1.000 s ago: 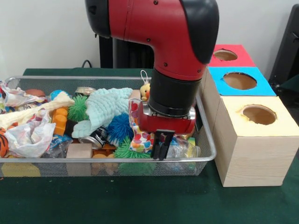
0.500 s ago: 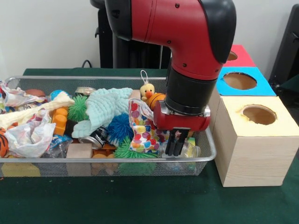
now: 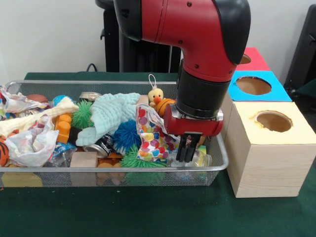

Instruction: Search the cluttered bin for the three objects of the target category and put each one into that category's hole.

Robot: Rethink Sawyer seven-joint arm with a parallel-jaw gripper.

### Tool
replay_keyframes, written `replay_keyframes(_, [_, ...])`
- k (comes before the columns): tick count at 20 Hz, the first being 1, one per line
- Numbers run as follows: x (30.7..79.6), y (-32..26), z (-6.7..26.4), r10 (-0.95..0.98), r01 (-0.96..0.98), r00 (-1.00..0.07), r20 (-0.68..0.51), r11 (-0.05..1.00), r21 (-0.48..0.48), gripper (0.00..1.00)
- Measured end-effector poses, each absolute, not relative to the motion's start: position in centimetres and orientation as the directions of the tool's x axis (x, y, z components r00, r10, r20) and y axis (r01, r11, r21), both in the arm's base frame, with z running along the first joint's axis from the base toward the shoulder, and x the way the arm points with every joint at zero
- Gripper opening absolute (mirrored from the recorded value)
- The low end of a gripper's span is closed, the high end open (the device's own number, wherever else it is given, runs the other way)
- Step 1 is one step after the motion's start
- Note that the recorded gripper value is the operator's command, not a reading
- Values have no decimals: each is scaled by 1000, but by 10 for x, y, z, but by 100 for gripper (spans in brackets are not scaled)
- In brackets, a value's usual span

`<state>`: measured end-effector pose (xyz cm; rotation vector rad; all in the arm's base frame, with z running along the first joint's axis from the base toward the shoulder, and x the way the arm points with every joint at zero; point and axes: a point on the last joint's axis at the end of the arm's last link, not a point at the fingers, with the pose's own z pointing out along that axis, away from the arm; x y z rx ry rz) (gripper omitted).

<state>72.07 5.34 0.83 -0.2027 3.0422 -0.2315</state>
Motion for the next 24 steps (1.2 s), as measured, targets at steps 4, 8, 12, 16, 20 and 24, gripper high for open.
replay_keyframes(4, [720,53,11,-140,-124,-986,-90,980,-158,0])
replay_keyframes(8, [717,54,12,-142,-123,-983,-112,979,-161,0])
replay_keyframes(12, [715,54,11,-145,-124,-982,-124,979,-163,0])
replay_keyframes(16, [715,54,11,-144,-123,-982,-124,979,-163,0])
replay_keyframes(20, [715,55,11,-147,-125,-981,-126,978,-164,0])
replay_keyframes(24, [716,57,12,-154,-130,-979,-134,977,-171,0])
